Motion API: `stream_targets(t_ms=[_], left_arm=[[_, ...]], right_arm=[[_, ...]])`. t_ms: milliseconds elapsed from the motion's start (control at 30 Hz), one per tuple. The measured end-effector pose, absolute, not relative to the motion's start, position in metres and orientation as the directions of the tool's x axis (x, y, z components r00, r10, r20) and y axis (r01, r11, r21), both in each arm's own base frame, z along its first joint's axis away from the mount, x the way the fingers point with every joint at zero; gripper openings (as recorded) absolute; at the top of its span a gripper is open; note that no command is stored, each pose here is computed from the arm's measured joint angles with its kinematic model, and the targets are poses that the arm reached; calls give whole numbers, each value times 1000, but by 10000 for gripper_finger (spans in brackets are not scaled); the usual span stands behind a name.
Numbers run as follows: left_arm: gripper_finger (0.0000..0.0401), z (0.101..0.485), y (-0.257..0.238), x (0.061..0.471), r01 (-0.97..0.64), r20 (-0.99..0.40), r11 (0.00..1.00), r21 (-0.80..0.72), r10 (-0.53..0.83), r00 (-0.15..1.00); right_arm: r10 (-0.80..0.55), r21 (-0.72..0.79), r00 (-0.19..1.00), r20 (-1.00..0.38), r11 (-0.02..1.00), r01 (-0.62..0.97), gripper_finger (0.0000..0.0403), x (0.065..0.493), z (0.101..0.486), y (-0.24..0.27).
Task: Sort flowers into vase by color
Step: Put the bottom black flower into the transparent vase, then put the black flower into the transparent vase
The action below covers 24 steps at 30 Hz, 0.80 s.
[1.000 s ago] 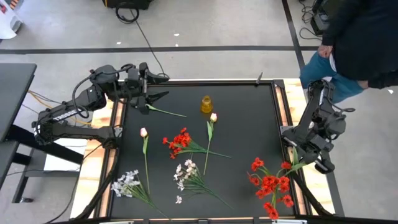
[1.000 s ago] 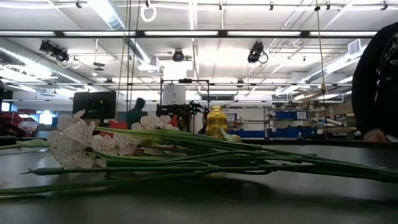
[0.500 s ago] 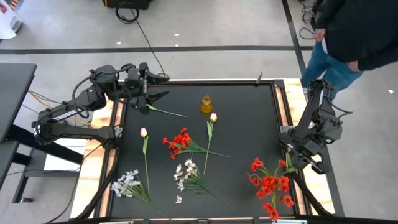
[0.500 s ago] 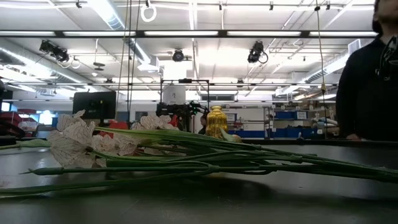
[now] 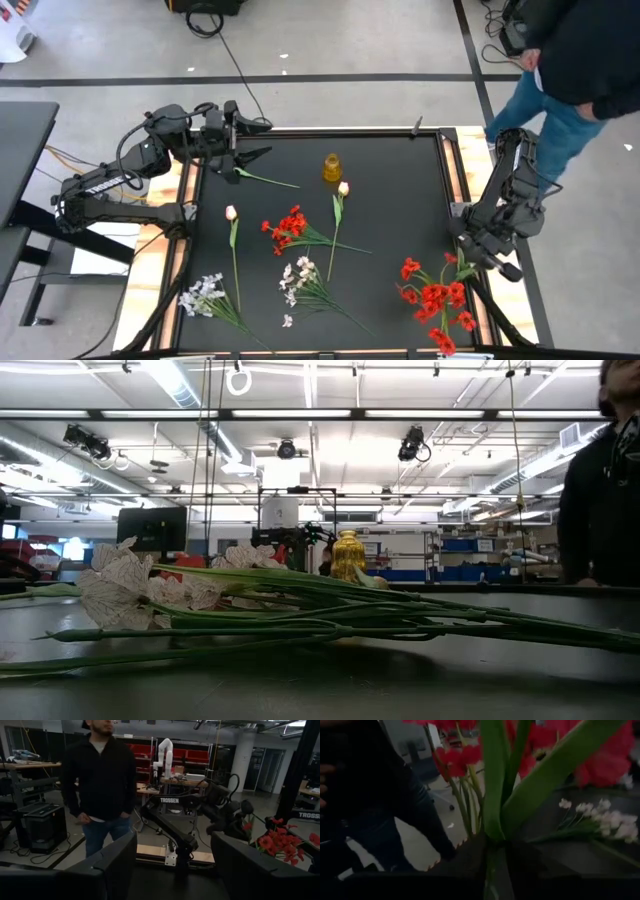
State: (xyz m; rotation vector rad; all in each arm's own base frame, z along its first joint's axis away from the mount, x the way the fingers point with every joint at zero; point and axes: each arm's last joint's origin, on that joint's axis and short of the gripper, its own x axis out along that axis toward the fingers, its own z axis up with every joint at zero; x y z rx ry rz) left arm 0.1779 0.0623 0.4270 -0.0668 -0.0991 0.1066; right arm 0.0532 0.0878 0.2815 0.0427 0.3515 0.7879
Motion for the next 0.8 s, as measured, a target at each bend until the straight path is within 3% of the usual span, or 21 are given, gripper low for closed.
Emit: stream_targets(t_ms=[400, 800], left_arm=[[260, 427, 62, 178, -102, 95, 992, -72, 109, 989], [260, 427, 62, 178, -102, 95, 992, -72, 109, 990]], right_arm=[[690, 305, 586, -425, 719, -625, 150, 52, 269, 89], [614, 387, 540, -575, 786, -481, 154, 48, 254, 81]])
